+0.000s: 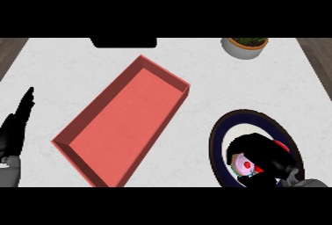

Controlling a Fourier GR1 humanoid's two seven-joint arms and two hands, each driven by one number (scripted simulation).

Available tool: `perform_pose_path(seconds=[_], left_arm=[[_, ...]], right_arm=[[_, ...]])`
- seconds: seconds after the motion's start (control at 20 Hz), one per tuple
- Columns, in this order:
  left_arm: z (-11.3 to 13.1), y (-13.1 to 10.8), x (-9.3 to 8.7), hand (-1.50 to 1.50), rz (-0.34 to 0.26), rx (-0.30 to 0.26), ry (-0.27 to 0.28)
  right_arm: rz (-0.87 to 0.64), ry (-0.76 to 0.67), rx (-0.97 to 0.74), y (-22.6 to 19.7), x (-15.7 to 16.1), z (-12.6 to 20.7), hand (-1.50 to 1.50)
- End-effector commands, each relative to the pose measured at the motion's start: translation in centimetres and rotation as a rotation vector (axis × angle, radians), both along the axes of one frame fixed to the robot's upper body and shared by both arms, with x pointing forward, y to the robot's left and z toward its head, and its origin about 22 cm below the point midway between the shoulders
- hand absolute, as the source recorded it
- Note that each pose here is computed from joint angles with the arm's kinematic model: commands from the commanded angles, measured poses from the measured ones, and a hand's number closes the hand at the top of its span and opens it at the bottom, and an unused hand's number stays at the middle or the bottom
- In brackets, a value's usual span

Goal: Pick the cupcake from the plate and place it in the cardboard box

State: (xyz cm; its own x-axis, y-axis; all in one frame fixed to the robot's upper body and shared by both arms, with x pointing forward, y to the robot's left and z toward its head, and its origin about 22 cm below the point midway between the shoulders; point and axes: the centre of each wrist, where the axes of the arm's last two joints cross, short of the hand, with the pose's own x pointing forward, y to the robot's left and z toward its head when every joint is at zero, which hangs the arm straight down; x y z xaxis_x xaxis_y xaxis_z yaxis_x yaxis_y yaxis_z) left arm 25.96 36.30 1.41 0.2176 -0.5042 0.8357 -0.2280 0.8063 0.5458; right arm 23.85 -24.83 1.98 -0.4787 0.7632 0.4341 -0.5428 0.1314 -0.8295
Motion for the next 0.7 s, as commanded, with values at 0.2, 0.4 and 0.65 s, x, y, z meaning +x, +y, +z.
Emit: perform_pose_path(seconds=[0.2,0.4,0.65], left_arm=[[0.2,-1.3,0.8,0.0,-0.008,0.002,0.004],[1.6,-1.1,1.7,0.0,0.002,-0.011,-0.011],[0.0,-2.2,1.1,0.0,-0.013,-0.013,0.002]], right_arm=[[-0.174,-0.153,-0.042,2.5,2.7,0.2,1.5],[-0.311,-0.197,-0.113,6.3,4.2,-0.7,1.5],[-0.406,-0.41,-0.134,3.3,3.1,1.8,1.5]])
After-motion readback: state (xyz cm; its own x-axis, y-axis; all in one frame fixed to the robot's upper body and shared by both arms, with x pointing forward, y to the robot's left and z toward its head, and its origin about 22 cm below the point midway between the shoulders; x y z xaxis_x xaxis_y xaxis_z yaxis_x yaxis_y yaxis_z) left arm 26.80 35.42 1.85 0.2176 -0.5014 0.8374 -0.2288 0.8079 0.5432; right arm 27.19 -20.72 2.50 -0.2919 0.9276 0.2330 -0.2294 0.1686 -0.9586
